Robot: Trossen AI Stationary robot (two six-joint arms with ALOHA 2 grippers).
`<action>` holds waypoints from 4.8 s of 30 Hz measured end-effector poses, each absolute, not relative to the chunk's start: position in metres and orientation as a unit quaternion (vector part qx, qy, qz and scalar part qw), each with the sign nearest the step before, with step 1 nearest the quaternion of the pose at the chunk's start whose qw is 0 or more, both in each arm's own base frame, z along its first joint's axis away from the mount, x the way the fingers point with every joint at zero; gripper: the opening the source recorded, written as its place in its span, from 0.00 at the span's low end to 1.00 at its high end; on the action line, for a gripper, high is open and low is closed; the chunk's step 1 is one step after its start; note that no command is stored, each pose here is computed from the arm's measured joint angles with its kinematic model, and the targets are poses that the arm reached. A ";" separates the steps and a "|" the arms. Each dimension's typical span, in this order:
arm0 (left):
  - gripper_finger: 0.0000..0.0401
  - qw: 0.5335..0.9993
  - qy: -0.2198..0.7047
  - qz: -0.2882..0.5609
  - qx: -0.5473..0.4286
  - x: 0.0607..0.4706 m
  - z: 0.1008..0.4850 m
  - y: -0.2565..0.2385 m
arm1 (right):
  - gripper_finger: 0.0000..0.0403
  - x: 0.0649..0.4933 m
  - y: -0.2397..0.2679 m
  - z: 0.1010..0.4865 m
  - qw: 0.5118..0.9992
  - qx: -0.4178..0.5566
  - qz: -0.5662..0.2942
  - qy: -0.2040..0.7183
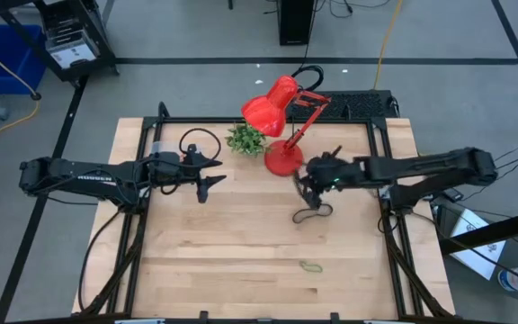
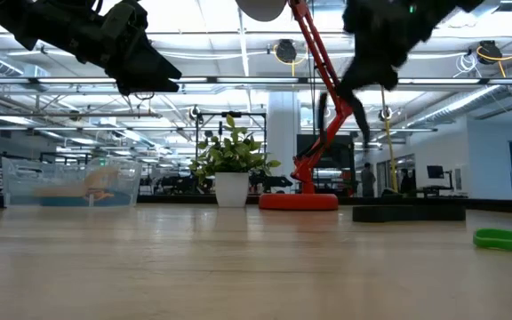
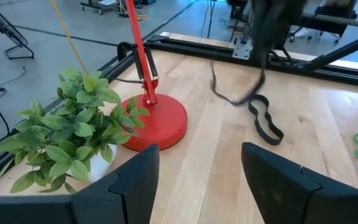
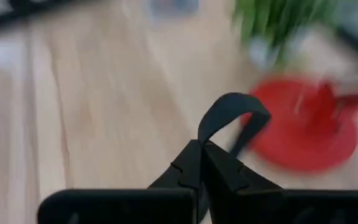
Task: Pick and place rubber bands into bin
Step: Put the black rubber band into the transparent bin
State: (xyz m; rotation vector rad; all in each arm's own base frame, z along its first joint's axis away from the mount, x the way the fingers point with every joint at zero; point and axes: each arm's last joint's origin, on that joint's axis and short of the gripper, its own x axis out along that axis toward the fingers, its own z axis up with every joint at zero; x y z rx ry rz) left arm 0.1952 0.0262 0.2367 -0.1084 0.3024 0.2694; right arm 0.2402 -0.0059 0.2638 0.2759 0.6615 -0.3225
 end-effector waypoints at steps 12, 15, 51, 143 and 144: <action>0.57 0.978 0.150 0.133 -0.051 0.195 0.237 0.026 | 0.00 0.229 -0.006 0.296 0.959 0.112 -0.133 0.222; 0.57 0.979 0.148 0.133 -0.050 0.196 0.237 0.026 | 0.00 0.238 -0.006 0.293 0.961 0.114 -0.131 0.215; 0.57 0.989 0.093 0.071 0.094 0.332 0.189 0.026 | 0.00 0.299 -0.004 0.241 0.962 0.107 -0.069 0.242; 0.01 0.927 0.205 0.294 0.108 0.234 0.282 0.024 | 0.41 0.261 -0.002 0.232 0.943 0.081 -0.034 0.320; 0.01 0.923 0.209 0.304 0.106 0.225 0.285 0.024 | 0.41 0.261 -0.002 0.230 0.943 0.081 -0.034 0.321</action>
